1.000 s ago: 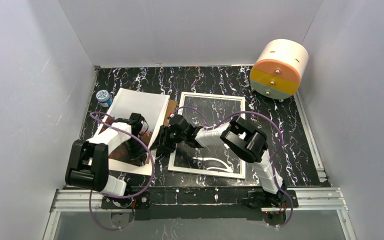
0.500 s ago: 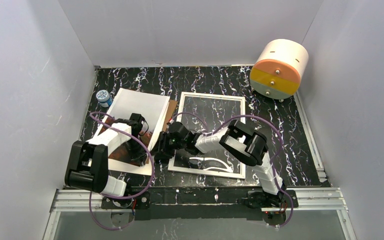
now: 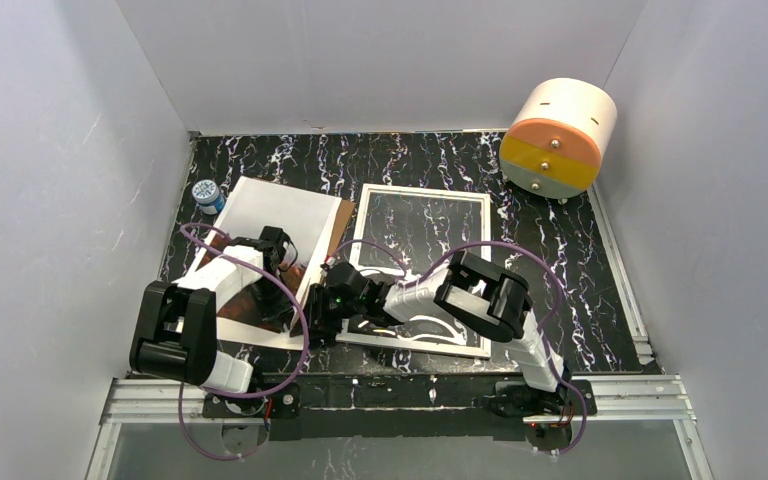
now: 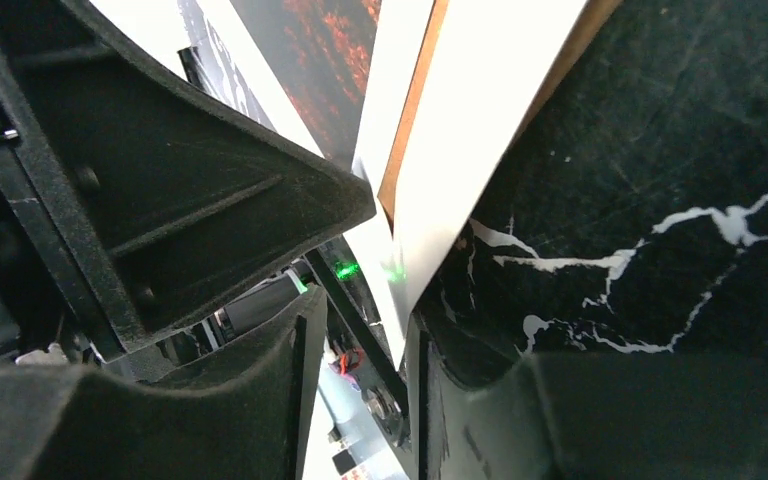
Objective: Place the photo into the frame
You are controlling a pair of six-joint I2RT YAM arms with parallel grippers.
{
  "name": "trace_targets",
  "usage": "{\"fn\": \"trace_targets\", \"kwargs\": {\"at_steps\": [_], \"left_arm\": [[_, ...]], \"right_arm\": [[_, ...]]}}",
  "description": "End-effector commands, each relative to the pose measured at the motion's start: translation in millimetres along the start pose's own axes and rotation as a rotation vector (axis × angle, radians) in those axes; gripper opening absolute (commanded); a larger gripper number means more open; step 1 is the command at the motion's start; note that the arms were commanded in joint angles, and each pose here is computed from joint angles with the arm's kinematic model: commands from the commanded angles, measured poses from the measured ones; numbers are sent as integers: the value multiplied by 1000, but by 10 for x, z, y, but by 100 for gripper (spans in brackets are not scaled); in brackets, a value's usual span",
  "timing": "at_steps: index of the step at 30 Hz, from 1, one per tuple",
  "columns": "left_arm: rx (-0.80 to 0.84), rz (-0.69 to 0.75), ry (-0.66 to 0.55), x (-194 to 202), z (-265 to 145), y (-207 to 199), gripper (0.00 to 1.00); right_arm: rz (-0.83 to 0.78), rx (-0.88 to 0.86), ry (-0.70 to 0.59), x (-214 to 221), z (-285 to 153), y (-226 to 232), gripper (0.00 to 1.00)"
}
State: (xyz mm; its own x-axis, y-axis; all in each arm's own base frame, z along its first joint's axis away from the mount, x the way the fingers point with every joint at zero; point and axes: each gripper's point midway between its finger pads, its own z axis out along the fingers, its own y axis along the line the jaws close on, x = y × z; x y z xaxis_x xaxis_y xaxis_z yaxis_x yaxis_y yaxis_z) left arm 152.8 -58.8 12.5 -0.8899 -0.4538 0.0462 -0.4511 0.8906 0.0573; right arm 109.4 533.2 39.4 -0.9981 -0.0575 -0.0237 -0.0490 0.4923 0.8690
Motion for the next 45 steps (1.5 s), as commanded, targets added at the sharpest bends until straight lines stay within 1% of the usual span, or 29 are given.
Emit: {"fn": "trace_targets", "kwargs": {"at_steps": [1,4,8,9,10,13,15,19,23,27,31,34,38,40,42,45], "left_arm": [[-8,21,72,201,211,11,11],[0,27,65,185,191,-4,10],[14,45,45,109,81,-57,11],[14,51,38,81,22,-67,12],[20,56,20,31,-49,-91,14],[6,74,-100,-249,-343,-120,30],[-19,77,-174,-408,-526,-93,37],[-38,65,-278,-636,-834,-72,49],[-28,43,-367,-830,-1073,-103,58],[-40,7,-389,-968,-1111,-55,59],[-63,-28,-396,-1058,-1060,9,59],[-118,-42,-383,-1111,-958,110,60],[-152,-67,-369,-1190,-824,187,60],[-149,-71,-366,-1222,-798,173,59],[-121,-65,-368,-1258,-799,106,59],[-81,-52,-370,-1287,-852,27,60]], "right_arm": [[-41,-33,-74,-109,-54,176,40],[-67,-30,-105,-168,-41,176,28],[-101,-45,-132,-224,-45,224,3],[-109,-53,-139,-233,-59,247,1],[-118,-60,-150,-246,-84,276,1],[-167,-106,-187,-267,-255,462,1],[-211,-139,-202,-257,-392,609,1],[-283,-146,-202,-203,-675,805,1],[-336,-118,-194,-177,-980,887,1],[-383,-111,-191,-236,-1314,1035,1],[-338,-85,-139,-267,-1612,1082,1],[-314,-60,-81,-217,-1803,1109,1],[-313,-3,-80,-179,-2113,1136,1],[-301,13,-72,-175,-2296,1112,1],[-323,32,-62,-149,-2436,1052,1],[-397,46,-63,-136,-2593,1018,1]]}}
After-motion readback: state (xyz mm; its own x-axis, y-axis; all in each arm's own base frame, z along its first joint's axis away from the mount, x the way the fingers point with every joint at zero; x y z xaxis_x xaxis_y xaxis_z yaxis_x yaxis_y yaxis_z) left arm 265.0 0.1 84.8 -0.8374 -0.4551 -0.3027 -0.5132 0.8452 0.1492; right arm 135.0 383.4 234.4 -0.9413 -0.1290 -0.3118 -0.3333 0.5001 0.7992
